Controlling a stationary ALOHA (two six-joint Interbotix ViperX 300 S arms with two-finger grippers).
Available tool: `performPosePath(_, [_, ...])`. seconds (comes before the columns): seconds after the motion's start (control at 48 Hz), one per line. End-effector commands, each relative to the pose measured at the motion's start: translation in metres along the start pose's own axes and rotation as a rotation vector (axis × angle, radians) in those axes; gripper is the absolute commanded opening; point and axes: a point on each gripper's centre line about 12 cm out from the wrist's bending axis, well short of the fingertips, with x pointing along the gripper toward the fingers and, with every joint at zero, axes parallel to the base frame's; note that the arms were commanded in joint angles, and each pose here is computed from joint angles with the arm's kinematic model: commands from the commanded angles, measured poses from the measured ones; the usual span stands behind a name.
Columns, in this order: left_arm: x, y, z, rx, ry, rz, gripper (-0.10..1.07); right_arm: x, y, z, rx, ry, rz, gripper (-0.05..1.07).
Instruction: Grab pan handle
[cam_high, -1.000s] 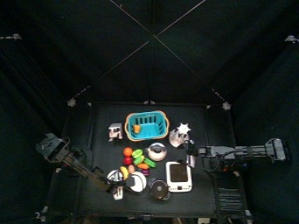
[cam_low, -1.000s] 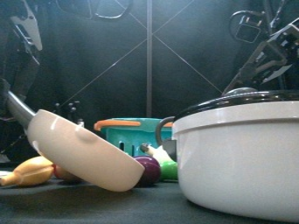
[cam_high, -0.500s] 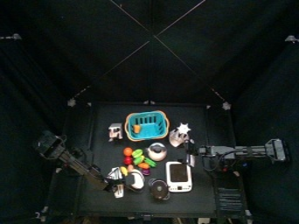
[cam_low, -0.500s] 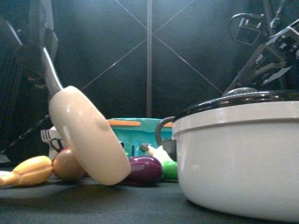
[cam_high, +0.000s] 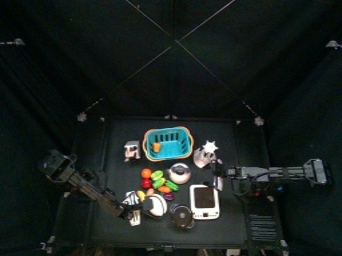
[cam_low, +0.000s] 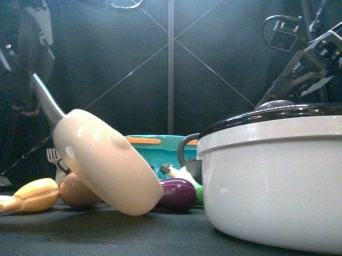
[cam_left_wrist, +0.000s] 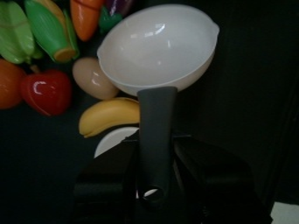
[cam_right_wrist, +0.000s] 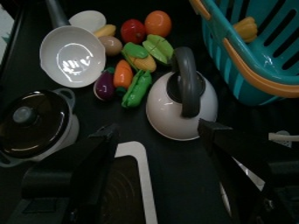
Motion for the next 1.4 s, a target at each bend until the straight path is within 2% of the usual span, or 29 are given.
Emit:
performPosePath(0.0, [0.005,-0.007,-0.003,-0.021,0.040,-0.024,0.70,-0.001,0.000,0.005,0.001,-0.017,0.001,1.01])
performPosePath(0.146, [0.013,-0.015,-0.008,-0.034,0.098,-0.048,0.75,-0.001,0.000,0.005,0.001,-0.015,0.000,1.01])
performPosePath(0.229, [0.016,-0.018,-0.010,-0.034,0.118,-0.056,0.81,-0.001,0.000,0.005,0.000,-0.015,0.001,1.01])
performPosePath(0.354, [0.017,-0.021,-0.008,-0.016,0.110,-0.071,0.89,-0.001,0.000,0.005,0.000,-0.017,0.001,1.01])
performPosePath(0.417, [0.019,-0.020,-0.008,-0.003,0.097,-0.084,0.93,-0.001,0.000,0.005,-0.002,-0.017,-0.001,1.01])
performPosePath(0.521, [0.025,-0.016,-0.015,0.016,0.093,-0.101,0.95,-0.001,0.000,0.004,-0.001,-0.014,-0.001,1.01])
performPosePath(0.75, [0.041,-0.009,-0.026,0.031,0.118,-0.081,0.95,0.000,0.000,-0.002,0.001,-0.002,-0.001,1.01])
performPosePath(0.917, [0.050,-0.004,-0.024,0.060,0.097,-0.055,0.94,0.000,0.000,-0.001,0.001,-0.005,-0.001,1.01])
performPosePath(1.083, [0.061,-0.009,-0.016,0.073,0.079,-0.063,0.92,0.000,0.000,-0.001,0.002,-0.003,-0.001,1.01])
performPosePath(1.208, [0.066,-0.010,-0.016,0.073,0.090,-0.055,0.85,0.000,-0.001,-0.002,0.001,-0.003,-0.001,1.01])
performPosePath(1.375, [0.066,-0.010,-0.017,0.072,0.092,-0.054,0.67,0.000,0.000,-0.001,0.002,-0.003,-0.001,1.01])
